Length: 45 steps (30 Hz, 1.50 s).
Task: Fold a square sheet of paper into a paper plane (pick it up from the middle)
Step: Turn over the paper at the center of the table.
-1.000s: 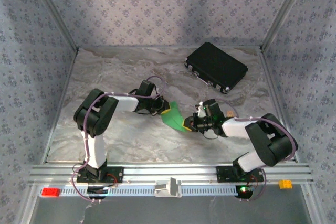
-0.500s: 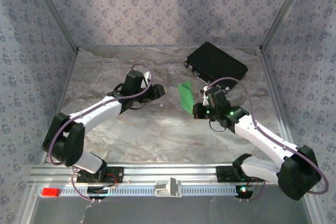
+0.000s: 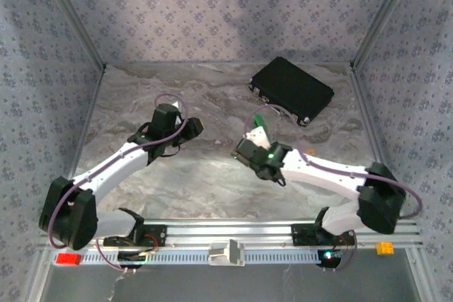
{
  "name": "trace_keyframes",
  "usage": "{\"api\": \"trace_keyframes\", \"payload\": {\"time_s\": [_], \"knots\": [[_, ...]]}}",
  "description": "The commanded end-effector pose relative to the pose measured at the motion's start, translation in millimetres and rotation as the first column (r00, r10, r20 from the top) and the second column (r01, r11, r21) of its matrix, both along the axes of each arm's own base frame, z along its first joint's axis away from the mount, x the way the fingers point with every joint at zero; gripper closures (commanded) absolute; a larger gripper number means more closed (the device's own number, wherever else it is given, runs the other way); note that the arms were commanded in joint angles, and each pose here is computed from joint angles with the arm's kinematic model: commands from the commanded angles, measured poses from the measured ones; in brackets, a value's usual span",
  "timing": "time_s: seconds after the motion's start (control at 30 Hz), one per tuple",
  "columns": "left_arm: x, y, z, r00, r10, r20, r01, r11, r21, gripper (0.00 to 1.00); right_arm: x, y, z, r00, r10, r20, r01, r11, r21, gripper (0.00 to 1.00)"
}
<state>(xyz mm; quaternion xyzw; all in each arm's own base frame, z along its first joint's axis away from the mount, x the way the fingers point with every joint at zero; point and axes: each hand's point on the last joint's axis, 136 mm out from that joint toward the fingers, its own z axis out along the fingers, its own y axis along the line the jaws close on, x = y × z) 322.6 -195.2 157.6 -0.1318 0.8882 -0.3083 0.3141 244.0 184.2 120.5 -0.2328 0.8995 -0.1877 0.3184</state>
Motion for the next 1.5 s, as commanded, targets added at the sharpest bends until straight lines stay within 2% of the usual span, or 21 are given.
{"api": "trace_keyframes", "payload": {"time_s": [0.0,0.07,0.13,0.2,0.3,0.4,0.47,0.5,0.53,0.57,0.67,0.73,0.83,1.0,1.07,1.17,1.27,1.37,1.47], "knots": [[-3,22,0,0.997,0.08,0.002,-0.08,0.996,0.035,0.54,-6,20,-9,0.994,0.105,-0.035,-0.109,0.983,-0.146,0.94],[-5,29,1,0.995,0.103,0.009,-0.103,0.994,0.038,0.53,-15,41,-22,0.983,0.158,-0.094,-0.171,0.974,-0.147,0.94],[-6,34,2,0.993,0.117,0.016,-0.118,0.992,0.044,0.52,-26,66,-35,0.963,0.215,-0.16,-0.23,0.97,-0.082,0.9],[-7,38,1,0.992,0.125,0.013,-0.126,0.991,0.048,0.52,-34,86,-41,0.949,0.247,-0.197,-0.247,0.969,0.024,0.83],[-9,38,-1,0.993,0.117,0.001,-0.117,0.992,0.047,0.51,-38,100,-34,0.94,0.27,-0.208,-0.229,0.952,0.204,0.63],[-9,36,-4,0.995,0.103,-0.013,-0.102,0.994,0.041,0.51,-29,95,-19,0.948,0.242,-0.205,-0.143,0.903,0.406,0.56],[-9,31,-8,0.996,0.084,-0.025,-0.083,0.996,0.029,0.51,-23,87,-15,0.946,0.228,-0.231,-0.069,0.836,0.544,0.53],[-9,27,-10,0.997,0.072,-0.034,-0.071,0.997,0.019,0.52,-17,85,-12,0.944,0.232,-0.234,-0.036,0.779,0.626,0.52],[-8,23,-12,0.998,0.056,-0.041,-0.056,0.998,0.007,0.57,-14,81,-13,0.937,0.247,-0.246,-0.015,0.734,0.679,0.53],[-7,18,-13,0.998,0.037,-0.044,-0.038,0.999,-0.01,0.63,-10,76,-14,0.931,0.246,-0.271,0.038,0.67,0.741,0.56],[-5,2,-18,0.997,-0.022,-0.073,0.018,0.998,-0.055,0.7,1,66,-20,0.92,0.242,-0.309,0.15,0.511,0.846,0.65],[-4,-5,-23,0.994,-0.05,-0.094,0.044,0.997,-0.066,0.77,3,62,-31,0.902,0.242,-0.357,0.207,0.484,0.85,0.73],[-4,-11,-31,0.991,-0.065,-0.117,0.056,0.995,-0.079,0.78,0,69,-44,0.861,0.292,-0.417,0.25,0.471,0.846,0.81],[-4,-20,-38,0.985,-0.094,-0.143,0.08,0.992,-0.1,0.8,-4,81,-67,0.814,0.312,-0.49,0.32,0.462,0.827,0.83],[-4,-22,-39,0.984,-0.102,-0.149,0.087,0.991,-0.103,0.8,-4,80,-77,0.806,0.29,-0.516,0.348,0.473,0.809,0.83],[-5,-26,-43,0.98,-0.118,-0.163,0.101,0.989,-0.113,0.81,-3,71,-99,0.782,0.184,-0.595,0.451,0.492,0.745,0.84],[-5,-30,-45,0.976,-0.136,-0.171,0.115,0.985,-0.127,0.81,-4,68,-107,0.773,0.107,-0.626,0.515,0.47,0.717,0.84],[-5,-36,-48,0.971,-0.154,-0.183,0.13,0.982,-0.135,0.82,-4,60,-115,0.743,-0.02,-0.669,0.616,0.411,0.672,0.85],[-5,-44,-52,0.964,-0.18,-0.197,0.152,0.977,-0.146,0.83,-5,60,-120,0.694,-0.125,-0.709,0.711,0.273,0.648,0.85]]}}
